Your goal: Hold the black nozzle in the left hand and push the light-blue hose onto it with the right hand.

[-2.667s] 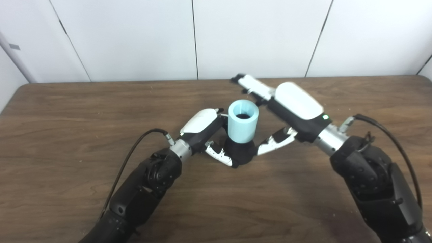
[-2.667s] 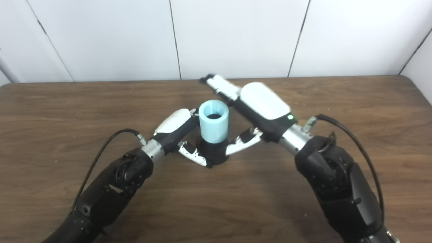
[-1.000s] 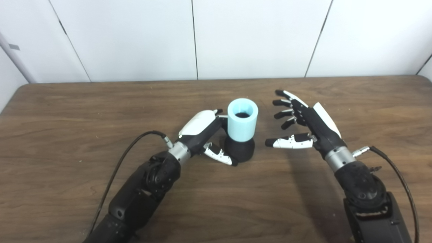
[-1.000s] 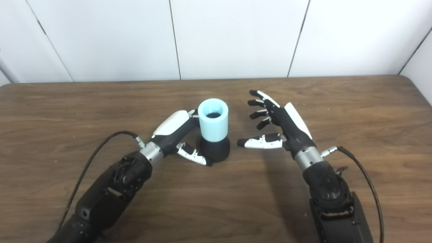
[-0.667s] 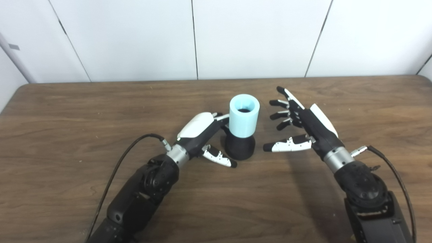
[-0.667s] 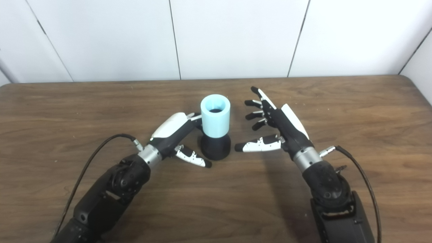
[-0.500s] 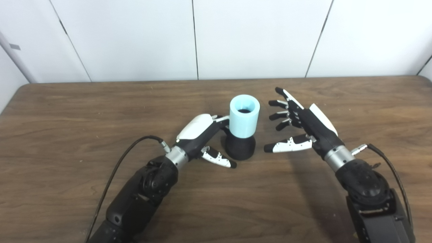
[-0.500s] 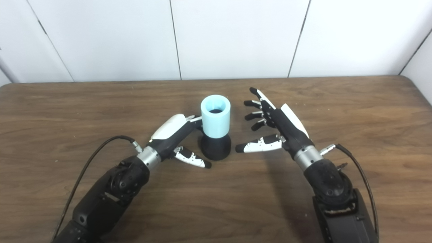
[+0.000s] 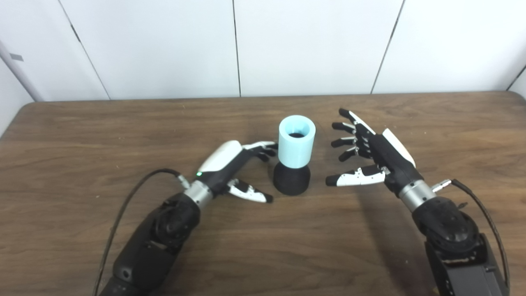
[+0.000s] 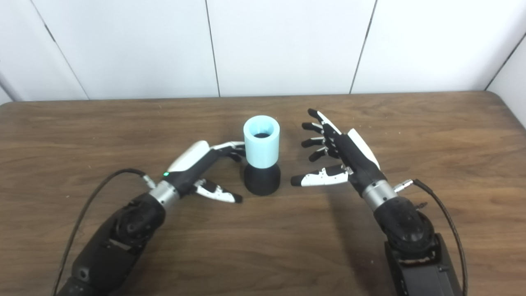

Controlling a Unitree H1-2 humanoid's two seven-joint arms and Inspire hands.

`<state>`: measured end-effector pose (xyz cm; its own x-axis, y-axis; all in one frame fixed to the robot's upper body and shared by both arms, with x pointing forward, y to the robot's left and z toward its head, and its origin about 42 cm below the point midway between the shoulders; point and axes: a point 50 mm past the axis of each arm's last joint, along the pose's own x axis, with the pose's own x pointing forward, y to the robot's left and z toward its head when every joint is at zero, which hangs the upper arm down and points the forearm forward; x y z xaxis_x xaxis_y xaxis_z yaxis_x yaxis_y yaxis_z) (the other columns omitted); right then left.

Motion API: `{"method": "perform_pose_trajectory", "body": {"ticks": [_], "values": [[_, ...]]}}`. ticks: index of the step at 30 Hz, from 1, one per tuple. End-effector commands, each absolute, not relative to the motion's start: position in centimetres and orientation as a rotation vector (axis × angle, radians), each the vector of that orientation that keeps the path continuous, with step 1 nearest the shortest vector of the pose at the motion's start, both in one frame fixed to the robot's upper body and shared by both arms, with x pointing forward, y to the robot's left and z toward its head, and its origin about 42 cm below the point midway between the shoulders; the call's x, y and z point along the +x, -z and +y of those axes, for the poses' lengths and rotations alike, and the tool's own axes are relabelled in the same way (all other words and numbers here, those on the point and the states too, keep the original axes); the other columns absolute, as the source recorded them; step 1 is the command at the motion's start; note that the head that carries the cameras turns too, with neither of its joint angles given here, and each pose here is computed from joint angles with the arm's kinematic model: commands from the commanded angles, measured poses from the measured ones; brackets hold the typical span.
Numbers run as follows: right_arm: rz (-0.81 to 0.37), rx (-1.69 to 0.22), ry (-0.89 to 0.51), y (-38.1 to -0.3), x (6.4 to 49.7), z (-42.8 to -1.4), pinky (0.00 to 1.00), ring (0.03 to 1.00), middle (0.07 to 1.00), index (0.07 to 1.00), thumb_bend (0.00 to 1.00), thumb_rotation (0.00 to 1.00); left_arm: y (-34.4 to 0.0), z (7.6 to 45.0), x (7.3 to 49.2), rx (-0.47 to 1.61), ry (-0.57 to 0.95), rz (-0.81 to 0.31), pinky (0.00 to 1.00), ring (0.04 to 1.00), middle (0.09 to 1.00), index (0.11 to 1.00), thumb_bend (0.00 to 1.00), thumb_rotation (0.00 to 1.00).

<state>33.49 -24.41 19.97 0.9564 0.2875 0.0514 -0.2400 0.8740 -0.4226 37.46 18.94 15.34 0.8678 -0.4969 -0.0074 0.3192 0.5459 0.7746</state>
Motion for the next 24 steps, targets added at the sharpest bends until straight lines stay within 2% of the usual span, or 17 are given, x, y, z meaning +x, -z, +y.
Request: {"method": "perform_pose_trajectory", "body": {"ticks": [1, 5, 8, 10, 13, 16, 20, 24], "values": [[-0.206, -0.42, -0.241, -21.8, 34.0, -24.6, 0.57, 0.746, 0.889, 0.971, 0.72, 0.04, -15.7, 21.4, 37.6, 0.857, 0.391, -0.148, 0.76, 0.753, 0.766, 0.768, 0.68, 0.06], [-0.196, -0.4, -0.189, -21.7, 33.5, -24.5, 0.56, 0.716, 0.844, 0.926, 0.7, 0.12, -15.7, 21.4, 37.0, 0.675, 0.366, -0.112, 0.72, 0.744, 0.748, 0.745, 0.66, 0.06], [-0.194, -0.394, -0.177, -21.7, 33.3, -24.4, 0.56, 0.704, 0.823, 0.908, 0.68, 0.15, -15.7, 21.3, 36.8, 0.635, 0.37, -0.099, 0.7, 0.737, 0.743, 0.74, 0.66, 0.07], [-0.173, -0.333, -0.123, -21.3, 32.6, -24.3, 0.55, 0.69, 0.806, 0.877, 0.67, 0.16, -15.8, 21.2, 36.0, 0.458, 0.355, -0.057, 0.68, 0.722, 0.732, 0.732, 0.64, 0.06], [-0.12, -0.198, -0.006, -21.3, 32.0, -24.5, 0.52, 0.649, 0.743, 0.792, 0.64, 0.12, -16.9, 21.2, 35.1, 0.236, 0.251, -0.069, 0.6, 0.676, 0.692, 0.714, 0.62, 0.03], [-0.103, -0.146, 0.03, -21.4, 31.9, -24.5, 0.51, 0.641, 0.725, 0.773, 0.63, 0.1, -17.5, 21.2, 34.8, 0.185, 0.196, -0.09, 0.56, 0.649, 0.676, 0.705, 0.61, 0.0], [-0.101, -0.136, 0.039, -21.3, 31.9, -24.5, 0.54, 0.681, 0.723, 0.766, 0.63, 0.11, -18.3, 21.5, 34.5, 0.17, 0.161, -0.118, 0.54, 0.627, 0.663, 0.691, 0.59, 0.0], [-0.103, -0.156, 0.035, -21.0, 31.8, -24.8, 0.53, 0.666, 0.733, 0.766, 0.66, 0.12, -18.9, 22.4, 34.4, 0.202, 0.168, -0.126, 0.54, 0.63, 0.661, 0.685, 0.62, 0.0]]}}
